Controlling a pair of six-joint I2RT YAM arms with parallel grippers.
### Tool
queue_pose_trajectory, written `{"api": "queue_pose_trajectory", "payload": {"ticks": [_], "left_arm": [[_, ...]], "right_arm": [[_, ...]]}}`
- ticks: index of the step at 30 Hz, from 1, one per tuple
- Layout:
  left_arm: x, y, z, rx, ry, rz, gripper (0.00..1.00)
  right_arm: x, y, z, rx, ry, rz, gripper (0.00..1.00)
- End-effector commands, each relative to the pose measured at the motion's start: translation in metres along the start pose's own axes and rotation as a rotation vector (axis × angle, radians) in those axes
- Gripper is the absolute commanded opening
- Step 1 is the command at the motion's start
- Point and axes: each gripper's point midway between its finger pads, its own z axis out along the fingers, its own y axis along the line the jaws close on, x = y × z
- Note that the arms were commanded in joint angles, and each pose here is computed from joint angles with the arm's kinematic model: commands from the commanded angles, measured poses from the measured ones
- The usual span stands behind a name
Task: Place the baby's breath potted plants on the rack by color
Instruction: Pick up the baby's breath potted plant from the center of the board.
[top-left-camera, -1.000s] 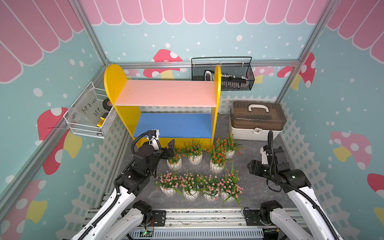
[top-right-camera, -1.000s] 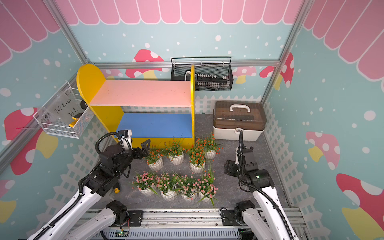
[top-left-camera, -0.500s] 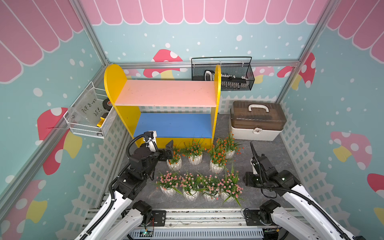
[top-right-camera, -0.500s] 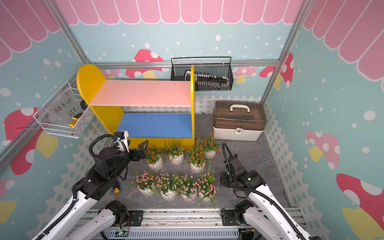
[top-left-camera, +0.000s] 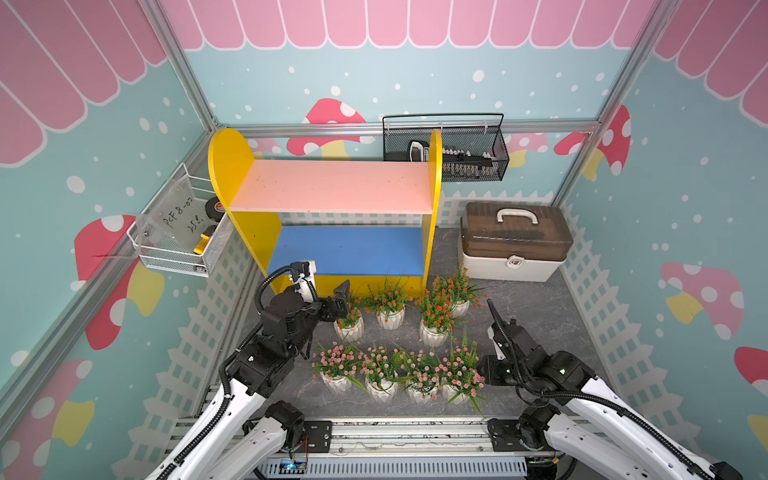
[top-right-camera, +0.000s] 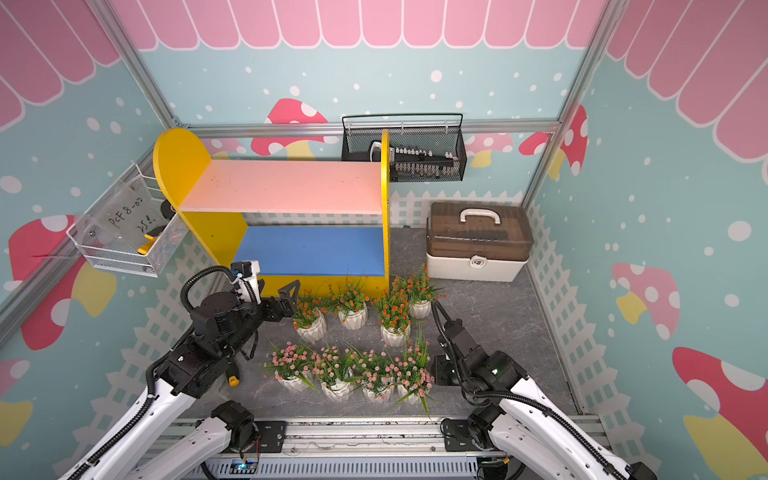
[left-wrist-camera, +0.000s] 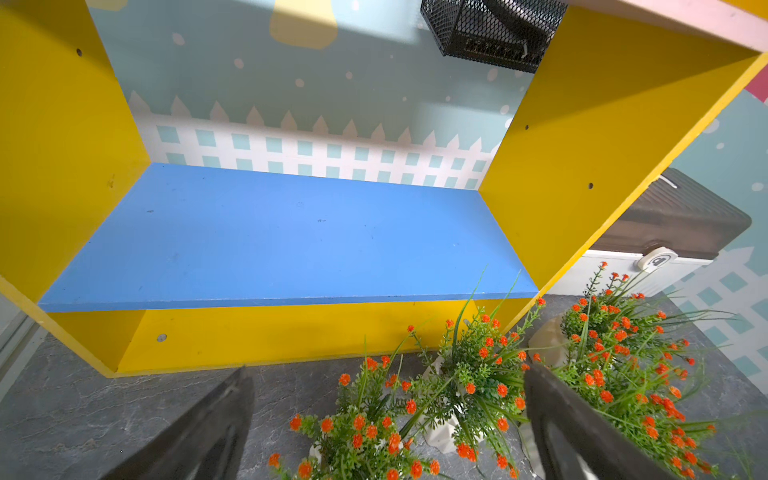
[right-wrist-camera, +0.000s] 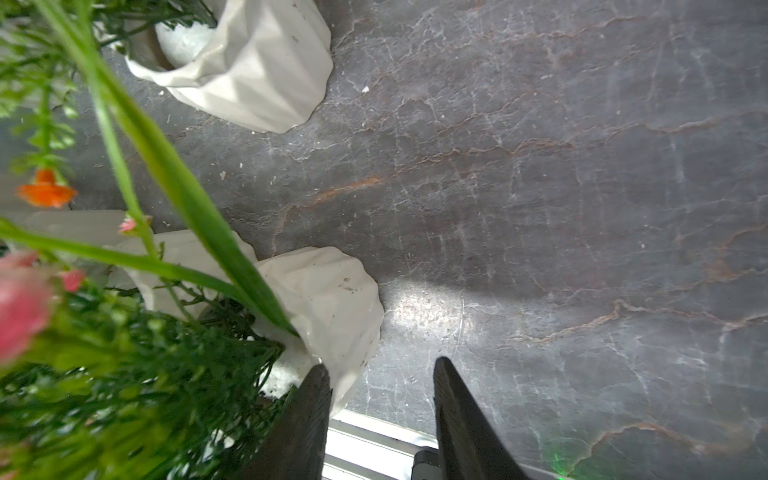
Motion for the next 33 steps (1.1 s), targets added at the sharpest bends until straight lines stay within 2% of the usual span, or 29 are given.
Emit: {"api": "queue_pose_trajectory", "payload": {"ticks": [1,18,28,33], "left_arm": [[-0.007,-0.006,-0.008,0.028,-0.010,-0.028,0.99],[0.002,-0.007,-0.010,0.044,0.001,-0.050,0.99],[0.008,-0.009,-0.009,0.049,0.014,-0.032,0.99],[0.005,-0.014,-0.013,0.080,0.006,-0.030,0.99]], "right_arm": [[0.004,0.007,0.004,-0.029,0.009,0.002,0.39],[0.013,0.014,0.024,-0.023,0.054,-0.036,0.26],[0.017,0.009,0.037,0.041,0.087,-0.044,0.21],[0.020,0.003,0.041,0.071,0.091,-0.041,0.15]]}}
